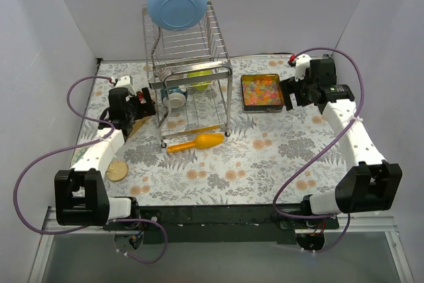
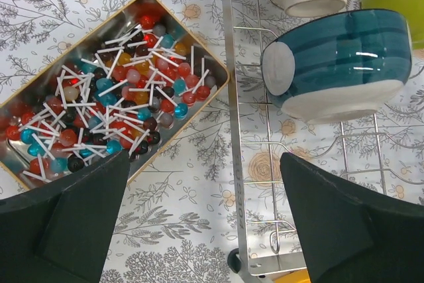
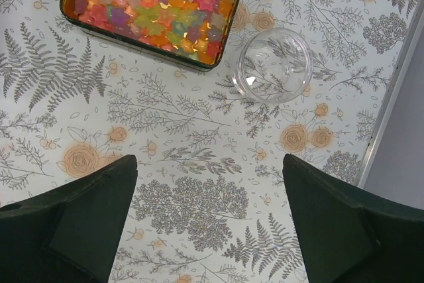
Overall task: Pack the candies
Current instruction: Pick up the packing bottle from the center of the board.
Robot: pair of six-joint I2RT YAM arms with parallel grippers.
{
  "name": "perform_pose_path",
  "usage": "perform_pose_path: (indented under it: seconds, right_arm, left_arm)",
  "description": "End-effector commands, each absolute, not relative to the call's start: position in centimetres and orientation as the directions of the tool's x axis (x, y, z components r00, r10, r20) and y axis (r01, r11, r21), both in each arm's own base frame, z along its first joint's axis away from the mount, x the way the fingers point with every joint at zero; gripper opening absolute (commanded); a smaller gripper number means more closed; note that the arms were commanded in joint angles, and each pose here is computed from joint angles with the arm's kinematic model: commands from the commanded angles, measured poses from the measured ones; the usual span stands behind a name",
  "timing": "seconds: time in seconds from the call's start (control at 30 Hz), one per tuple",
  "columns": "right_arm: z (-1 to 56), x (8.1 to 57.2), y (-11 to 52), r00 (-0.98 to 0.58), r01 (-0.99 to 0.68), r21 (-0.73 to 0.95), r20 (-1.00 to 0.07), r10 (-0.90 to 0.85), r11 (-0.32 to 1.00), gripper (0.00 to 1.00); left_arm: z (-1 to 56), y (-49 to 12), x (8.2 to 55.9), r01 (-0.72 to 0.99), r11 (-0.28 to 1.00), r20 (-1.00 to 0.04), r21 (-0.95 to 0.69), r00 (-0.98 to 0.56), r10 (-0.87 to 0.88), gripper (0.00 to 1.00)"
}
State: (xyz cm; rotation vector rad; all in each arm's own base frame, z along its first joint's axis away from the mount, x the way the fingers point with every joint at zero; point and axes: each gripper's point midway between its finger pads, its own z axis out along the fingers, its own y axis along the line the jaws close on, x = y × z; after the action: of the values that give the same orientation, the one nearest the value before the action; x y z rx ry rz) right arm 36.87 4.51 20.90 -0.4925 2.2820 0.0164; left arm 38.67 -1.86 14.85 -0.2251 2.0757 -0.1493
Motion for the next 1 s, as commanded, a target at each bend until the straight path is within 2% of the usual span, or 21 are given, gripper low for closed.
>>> perform_pose_path:
  seconds: [0.0, 0.1, 0.2, 0.43, 0.57, 0.67, 0.73, 0.77, 0.8, 0.87, 0.97]
  right_arm:
    - [23.1, 38.5, 4.4, -0.564, -0.332, -0.169, -0.754, -0.339, 0.928, 0.98]
    - [23.3, 38.5, 4.3, -0.559, -0.345, -0.184, -0.747, -0.359, 0.92, 0.98]
    - [23.1, 38.5, 4.2, -0.552, -0.358, -0.201, -0.743, -0.38, 0.912, 0.98]
    - [23.4, 38.8, 4.8, -0.515, -0.437, -0.222, -0.732, -0.445, 0.871, 0.98]
    - [22.6, 41.0, 2.5, -0.611, -0.302, -0.145, -0.729, -0.308, 0.942, 0.98]
    - [22.0, 42.8, -0.1, -0.646, -0.252, -0.219, -0.687, -0.333, 0.942, 0.96]
    - [21.0, 43.2, -0.6, -0.644, -0.341, -0.26, -0.636, -0.426, 0.903, 0.85]
    - [18.8, 42.7, -0.4, -0.69, -0.39, -0.23, -0.568, -0.448, 0.892, 0.77]
    - [18.7, 43.1, 0.5, -0.66, -0.468, -0.211, -0.562, -0.499, 0.858, 0.67]
    - [16.3, 42.4, 0.1, -0.698, -0.53, -0.114, -0.504, -0.509, 0.84, 0.62]
    - [14.9, 43.4, -0.2, -0.665, -0.602, -0.097, -0.488, -0.565, 0.793, 0.65]
  left_arm:
    - [17.9, -0.9, 40.6, -0.102, 0.984, -0.881, -0.147, -0.439, -0.177, 0.98]
    - [18.8, 1.0, 42.0, -0.155, 0.986, -0.887, -0.066, -0.443, -0.129, 0.98]
    - [19.2, 0.9, 42.8, -0.108, 0.993, -0.887, -0.048, -0.453, -0.092, 0.98]
    - [17.3, 1.7, 40.6, -0.091, 0.995, -0.811, -0.05, -0.577, -0.094, 0.98]
    - [17.2, 1.0, 39.4, -0.065, 0.995, -0.793, -0.076, -0.601, -0.1, 0.98]
    - [17.2, 0.8, 39.1, -0.075, 0.992, -0.797, -0.101, -0.591, -0.126, 0.98]
    - [17.4, 1.2, 39.2, -0.105, 0.99, -0.803, -0.099, -0.579, -0.142, 0.98]
    - [17.3, 1.2, 39.1, -0.105, 0.99, -0.802, -0.097, -0.58, -0.14, 0.98]
    - [17.3, 1.4, 39.1, -0.108, 0.99, -0.806, -0.096, -0.575, -0.141, 0.98]
    - [17.3, 1.6, 39.1, -0.107, 0.99, -0.808, -0.089, -0.574, -0.135, 0.98]
    - [17.0, 2.5, 39.0, -0.136, 0.989, -0.806, -0.065, -0.578, -0.132, 0.98]
